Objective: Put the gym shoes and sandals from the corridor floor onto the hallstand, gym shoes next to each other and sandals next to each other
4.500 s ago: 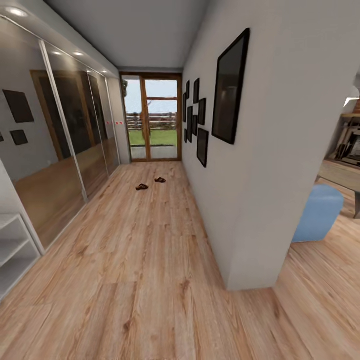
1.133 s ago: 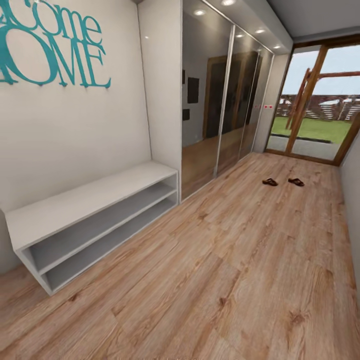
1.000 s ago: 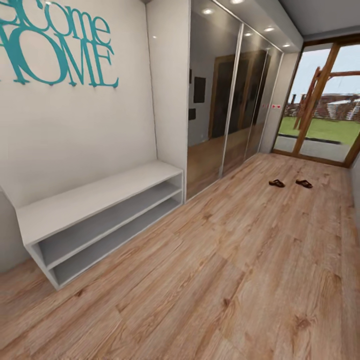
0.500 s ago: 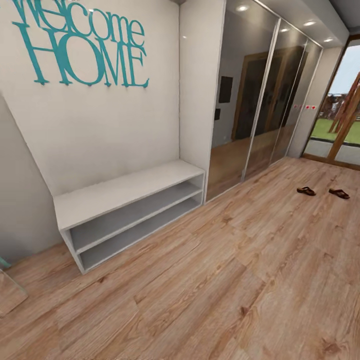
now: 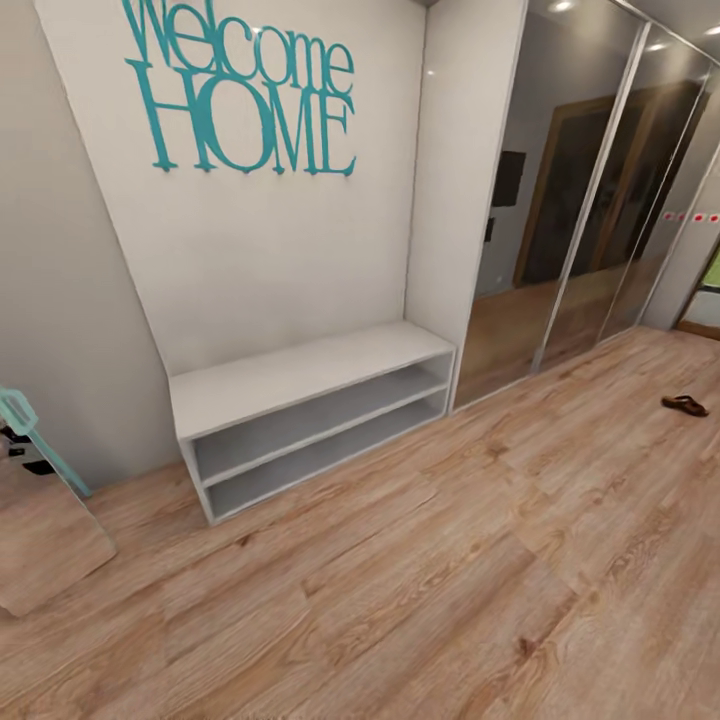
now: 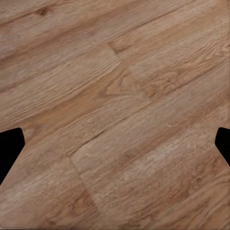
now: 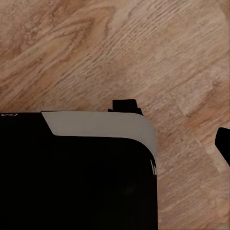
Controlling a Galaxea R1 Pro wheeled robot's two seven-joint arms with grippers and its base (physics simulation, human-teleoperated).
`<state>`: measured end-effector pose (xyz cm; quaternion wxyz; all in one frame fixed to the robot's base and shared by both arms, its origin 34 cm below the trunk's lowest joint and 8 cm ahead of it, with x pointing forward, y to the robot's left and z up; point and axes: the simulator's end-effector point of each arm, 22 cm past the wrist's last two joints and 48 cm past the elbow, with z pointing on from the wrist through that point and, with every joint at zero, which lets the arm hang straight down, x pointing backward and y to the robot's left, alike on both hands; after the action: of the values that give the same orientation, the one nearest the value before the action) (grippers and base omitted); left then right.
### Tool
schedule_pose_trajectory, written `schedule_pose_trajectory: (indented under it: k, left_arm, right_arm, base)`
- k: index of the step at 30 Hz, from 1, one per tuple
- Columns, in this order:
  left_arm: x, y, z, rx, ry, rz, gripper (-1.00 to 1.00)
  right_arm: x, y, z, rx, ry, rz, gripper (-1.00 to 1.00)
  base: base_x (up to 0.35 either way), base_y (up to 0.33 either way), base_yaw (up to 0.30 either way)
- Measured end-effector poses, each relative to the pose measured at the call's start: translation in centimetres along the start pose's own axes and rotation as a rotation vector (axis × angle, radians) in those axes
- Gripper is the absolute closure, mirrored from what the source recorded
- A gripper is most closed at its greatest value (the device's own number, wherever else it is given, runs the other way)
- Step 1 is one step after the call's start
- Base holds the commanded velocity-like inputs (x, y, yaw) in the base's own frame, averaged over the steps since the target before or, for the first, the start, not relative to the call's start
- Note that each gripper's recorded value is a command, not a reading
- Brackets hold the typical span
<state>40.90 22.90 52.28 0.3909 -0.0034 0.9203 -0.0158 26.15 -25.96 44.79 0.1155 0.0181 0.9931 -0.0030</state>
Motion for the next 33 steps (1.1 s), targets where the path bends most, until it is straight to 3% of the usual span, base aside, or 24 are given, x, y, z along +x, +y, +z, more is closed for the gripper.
schedule_pose_trajectory:
  k: [8,22,33]
  left_arm:
    - [0.7,0.4,-0.2,-0.008,0.014,-0.002,-1.0]
    - [1.2,0.5,-0.3,-0.01,0.026,-0.003,-1.0]
    - [1.2,0.5,-0.3,-0.01,0.026,-0.003,-1.0]
  right_arm:
    - [0.0,0.0,0.0,0.0,0.0,0.0,-1.0]
    - [0.0,0.0,0.0,0.0,0.0,0.0,-1.0]
    - [0.0,0.0,0.0,0.0,0.0,0.0,-1.0]
  base:
    - [0.046,0.036,0.299]
    - [0.105,0.224,0.299]
    - [0.003,0.027,0.299]
